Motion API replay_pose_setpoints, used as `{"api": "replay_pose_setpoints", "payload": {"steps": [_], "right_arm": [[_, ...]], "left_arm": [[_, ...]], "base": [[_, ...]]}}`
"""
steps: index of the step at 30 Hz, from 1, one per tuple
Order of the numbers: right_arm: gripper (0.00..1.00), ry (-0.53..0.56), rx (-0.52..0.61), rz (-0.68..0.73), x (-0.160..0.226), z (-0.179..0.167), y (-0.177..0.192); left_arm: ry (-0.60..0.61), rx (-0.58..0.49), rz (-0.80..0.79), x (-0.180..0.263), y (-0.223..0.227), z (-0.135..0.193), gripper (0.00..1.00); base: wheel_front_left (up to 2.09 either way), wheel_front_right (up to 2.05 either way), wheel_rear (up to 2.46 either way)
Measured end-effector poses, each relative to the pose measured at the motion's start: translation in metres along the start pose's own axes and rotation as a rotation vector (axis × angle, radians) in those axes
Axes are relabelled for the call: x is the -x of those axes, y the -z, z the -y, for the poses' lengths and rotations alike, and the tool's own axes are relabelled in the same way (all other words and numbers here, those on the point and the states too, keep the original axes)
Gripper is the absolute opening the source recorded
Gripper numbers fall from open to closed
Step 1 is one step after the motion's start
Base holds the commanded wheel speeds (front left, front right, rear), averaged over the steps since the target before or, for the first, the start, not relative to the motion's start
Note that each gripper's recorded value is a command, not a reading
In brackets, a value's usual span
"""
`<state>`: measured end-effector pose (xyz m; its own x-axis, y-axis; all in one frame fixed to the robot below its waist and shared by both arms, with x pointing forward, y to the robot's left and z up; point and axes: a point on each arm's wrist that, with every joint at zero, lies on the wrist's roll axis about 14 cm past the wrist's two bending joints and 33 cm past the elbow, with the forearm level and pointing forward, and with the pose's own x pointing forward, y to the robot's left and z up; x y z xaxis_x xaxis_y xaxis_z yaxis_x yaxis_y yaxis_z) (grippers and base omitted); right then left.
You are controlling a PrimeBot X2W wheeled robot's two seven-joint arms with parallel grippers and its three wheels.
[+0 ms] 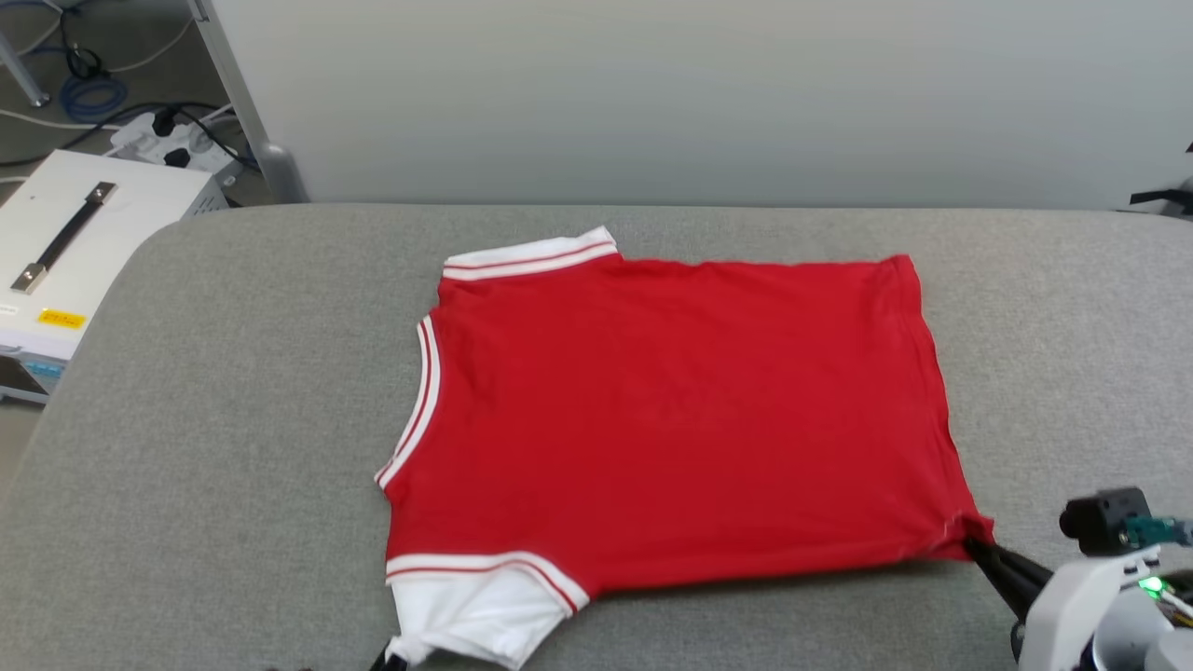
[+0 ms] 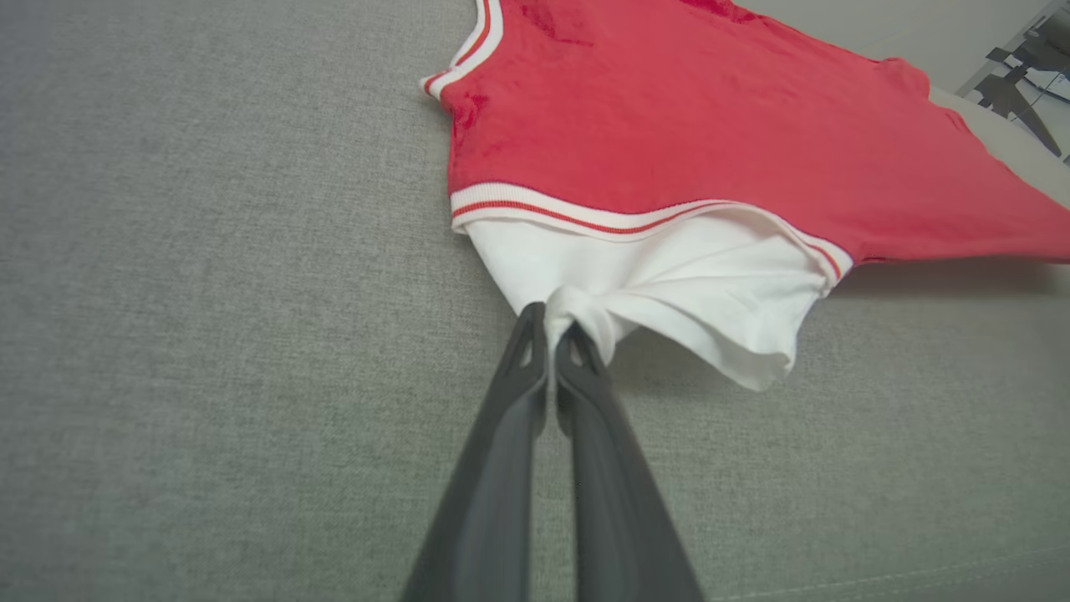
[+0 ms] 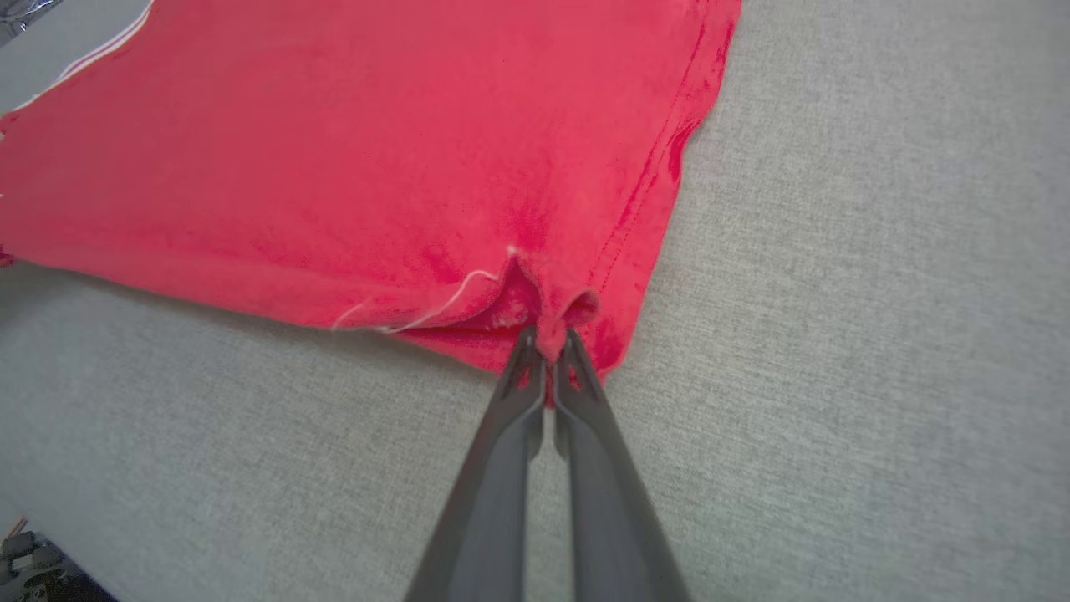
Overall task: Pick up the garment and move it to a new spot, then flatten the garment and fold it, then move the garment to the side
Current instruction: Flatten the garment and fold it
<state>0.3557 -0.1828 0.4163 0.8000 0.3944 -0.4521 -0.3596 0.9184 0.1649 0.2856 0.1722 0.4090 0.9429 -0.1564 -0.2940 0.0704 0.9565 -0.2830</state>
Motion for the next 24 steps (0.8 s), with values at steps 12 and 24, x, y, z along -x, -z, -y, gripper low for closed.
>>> {"api": "replay_pose_setpoints", "payload": {"steps": [12, 24], "right_arm": [[0.0, 0.041, -0.058, -0.063, 0.031, 0.002, 0.034], [0.0, 0.034, -0.07, 0.012, 0.014, -0.004, 0.0]], "left_arm": [[-0.018, 0.027, -0.068, 0.021, 0.024, 0.003, 0.0], [0.077, -0.081, 0.048, -0.029, -0.034, 0.012, 0.0]], "base": [[0.0, 0.0, 0.0], [0.0, 0.0, 0.0]]}}
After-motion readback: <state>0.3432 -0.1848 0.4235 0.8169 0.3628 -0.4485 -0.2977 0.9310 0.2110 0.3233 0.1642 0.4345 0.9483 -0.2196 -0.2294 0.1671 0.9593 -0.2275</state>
